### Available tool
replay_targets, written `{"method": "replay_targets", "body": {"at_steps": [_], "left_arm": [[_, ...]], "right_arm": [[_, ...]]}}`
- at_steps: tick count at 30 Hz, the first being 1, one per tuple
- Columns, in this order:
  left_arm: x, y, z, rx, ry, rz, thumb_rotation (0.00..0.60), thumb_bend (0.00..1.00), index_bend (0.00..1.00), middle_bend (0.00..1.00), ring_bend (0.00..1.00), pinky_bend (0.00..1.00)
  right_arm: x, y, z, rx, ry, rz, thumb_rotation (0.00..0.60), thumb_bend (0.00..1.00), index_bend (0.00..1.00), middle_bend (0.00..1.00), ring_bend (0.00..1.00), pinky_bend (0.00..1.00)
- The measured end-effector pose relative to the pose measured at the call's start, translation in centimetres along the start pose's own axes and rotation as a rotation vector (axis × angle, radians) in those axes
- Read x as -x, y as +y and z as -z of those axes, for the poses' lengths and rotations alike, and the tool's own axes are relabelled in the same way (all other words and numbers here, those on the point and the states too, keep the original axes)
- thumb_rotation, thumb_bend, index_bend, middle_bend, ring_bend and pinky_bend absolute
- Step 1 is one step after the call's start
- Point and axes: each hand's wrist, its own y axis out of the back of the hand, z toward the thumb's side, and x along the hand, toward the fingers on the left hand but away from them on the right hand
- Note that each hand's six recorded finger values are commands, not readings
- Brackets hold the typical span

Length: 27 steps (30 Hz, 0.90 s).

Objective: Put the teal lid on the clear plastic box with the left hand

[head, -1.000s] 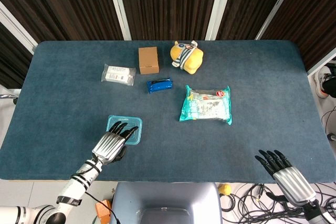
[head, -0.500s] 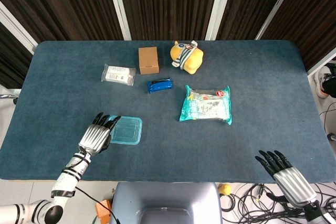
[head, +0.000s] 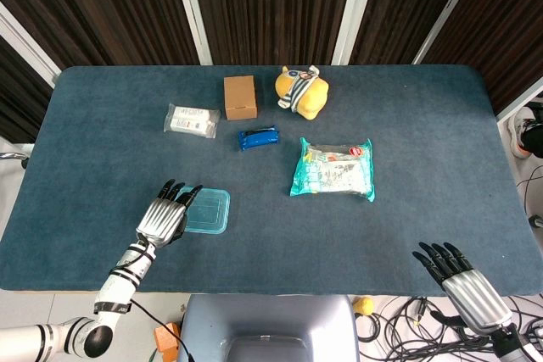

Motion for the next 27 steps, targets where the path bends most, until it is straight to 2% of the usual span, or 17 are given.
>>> {"method": "replay_targets", "body": {"at_steps": [27], "left_arm": [[-0.6,-1.2,0.0,-0.048,0.026,0.06,0.6,0.72,0.0,0.25,0.04,0.0]], "right_arm": [[0.0,0.1,0.1,0.001,-0.001,0.003,0.6,0.03,0.0,0.0,0.0,0.0]]}}
